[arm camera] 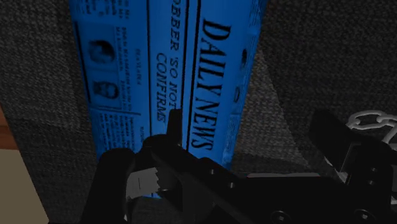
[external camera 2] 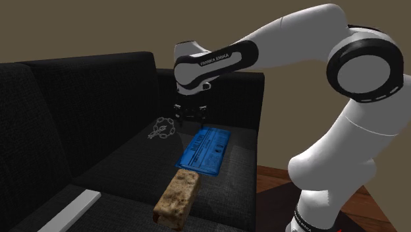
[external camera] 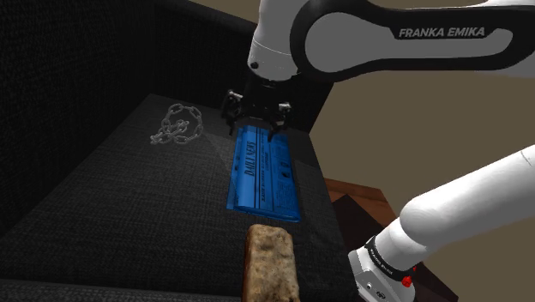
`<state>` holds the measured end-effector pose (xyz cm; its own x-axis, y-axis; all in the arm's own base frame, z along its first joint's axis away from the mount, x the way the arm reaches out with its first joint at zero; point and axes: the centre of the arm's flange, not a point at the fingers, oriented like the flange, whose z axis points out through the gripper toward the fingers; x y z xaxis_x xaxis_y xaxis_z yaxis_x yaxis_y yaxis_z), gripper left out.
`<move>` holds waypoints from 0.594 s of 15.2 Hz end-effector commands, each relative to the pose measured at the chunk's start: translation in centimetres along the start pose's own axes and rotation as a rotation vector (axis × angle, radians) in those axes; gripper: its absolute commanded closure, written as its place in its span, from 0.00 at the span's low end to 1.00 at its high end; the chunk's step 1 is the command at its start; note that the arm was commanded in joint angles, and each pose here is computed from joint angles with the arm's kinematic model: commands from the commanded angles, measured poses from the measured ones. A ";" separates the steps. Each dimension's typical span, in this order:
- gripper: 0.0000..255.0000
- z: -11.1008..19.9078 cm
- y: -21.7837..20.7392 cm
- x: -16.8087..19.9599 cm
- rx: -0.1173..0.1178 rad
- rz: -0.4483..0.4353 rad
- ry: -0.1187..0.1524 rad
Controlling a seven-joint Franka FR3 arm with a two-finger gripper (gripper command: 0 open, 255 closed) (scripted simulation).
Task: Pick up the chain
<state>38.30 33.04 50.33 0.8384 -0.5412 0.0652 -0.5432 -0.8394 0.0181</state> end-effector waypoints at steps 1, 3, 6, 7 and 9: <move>0.00 0.4 -2.6 0.4 0.011 0.060 0.001; 0.00 0.8 -5.1 0.6 0.018 0.112 0.002; 0.00 1.2 -8.7 1.3 0.030 0.191 0.005; 0.00 1.4 -10.0 1.6 0.033 0.217 0.006; 0.00 1.6 -12.4 2.2 0.041 0.270 0.008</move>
<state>45.98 41.50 48.92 0.6880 -0.7226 0.0669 -0.7221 -0.6909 -0.0357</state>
